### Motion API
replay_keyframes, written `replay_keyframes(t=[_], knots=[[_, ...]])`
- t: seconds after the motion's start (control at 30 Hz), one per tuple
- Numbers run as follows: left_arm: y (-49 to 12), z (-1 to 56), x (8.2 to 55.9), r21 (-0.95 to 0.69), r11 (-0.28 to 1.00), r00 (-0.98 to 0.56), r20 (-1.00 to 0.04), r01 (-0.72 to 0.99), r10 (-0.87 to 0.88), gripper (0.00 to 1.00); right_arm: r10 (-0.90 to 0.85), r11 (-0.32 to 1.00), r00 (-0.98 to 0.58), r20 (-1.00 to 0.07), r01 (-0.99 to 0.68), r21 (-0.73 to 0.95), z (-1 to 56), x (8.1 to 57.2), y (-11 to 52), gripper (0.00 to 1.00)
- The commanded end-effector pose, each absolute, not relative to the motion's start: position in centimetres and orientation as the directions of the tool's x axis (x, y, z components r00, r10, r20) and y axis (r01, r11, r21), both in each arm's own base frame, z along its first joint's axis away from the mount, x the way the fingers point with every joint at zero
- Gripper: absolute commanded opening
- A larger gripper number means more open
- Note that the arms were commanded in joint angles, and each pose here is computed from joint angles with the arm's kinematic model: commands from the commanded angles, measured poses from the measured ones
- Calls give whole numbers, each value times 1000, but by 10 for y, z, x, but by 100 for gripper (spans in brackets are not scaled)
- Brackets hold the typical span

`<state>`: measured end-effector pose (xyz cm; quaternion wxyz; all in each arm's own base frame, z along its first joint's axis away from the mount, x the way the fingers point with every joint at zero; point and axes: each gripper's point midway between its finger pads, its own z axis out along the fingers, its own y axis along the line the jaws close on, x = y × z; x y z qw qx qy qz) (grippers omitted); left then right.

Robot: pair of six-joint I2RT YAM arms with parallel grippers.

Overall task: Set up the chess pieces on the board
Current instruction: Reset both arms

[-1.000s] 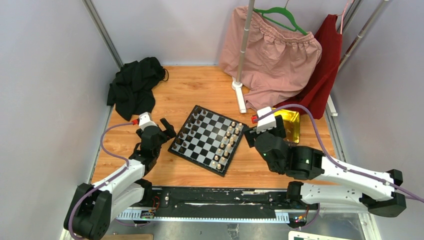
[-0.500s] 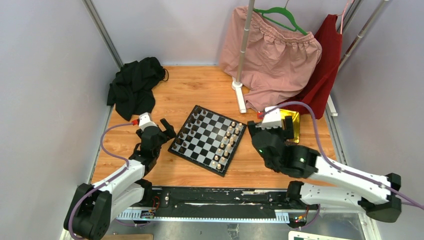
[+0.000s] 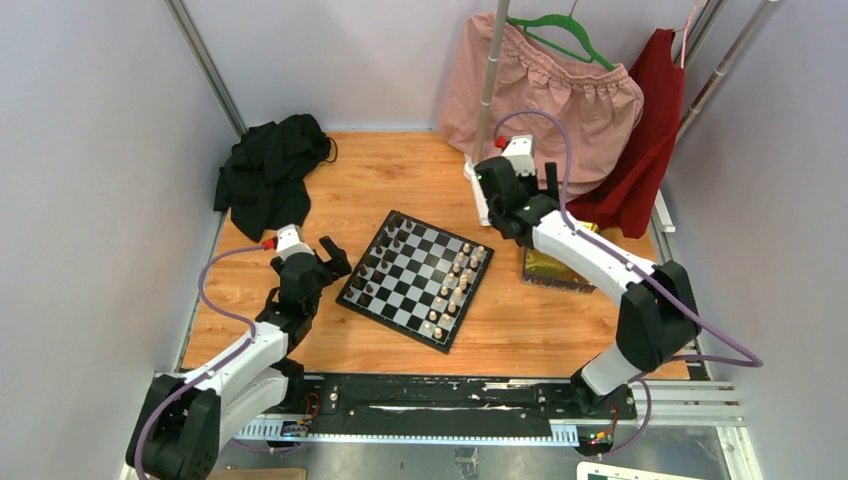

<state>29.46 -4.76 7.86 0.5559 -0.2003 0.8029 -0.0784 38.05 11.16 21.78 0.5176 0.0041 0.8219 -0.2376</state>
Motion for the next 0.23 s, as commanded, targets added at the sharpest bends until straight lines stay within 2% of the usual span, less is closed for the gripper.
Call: replay_keyframes(t=[0.0,0.1,0.2], knots=[[-40,86,292,-331,910,-264,-881,-248,-392,100,-147,903,-480,-865,292,-315,215,402,80,97],[-30,87,287,-298,904,-277,-881,-305,-384,100,-124,918,-497,-859,272,-289,212,398,65,86],[-26,92,282,-284,896,-302,-870,-341,-391,100,-108,932,-491,-864,253,-260,216,387,59,89]])
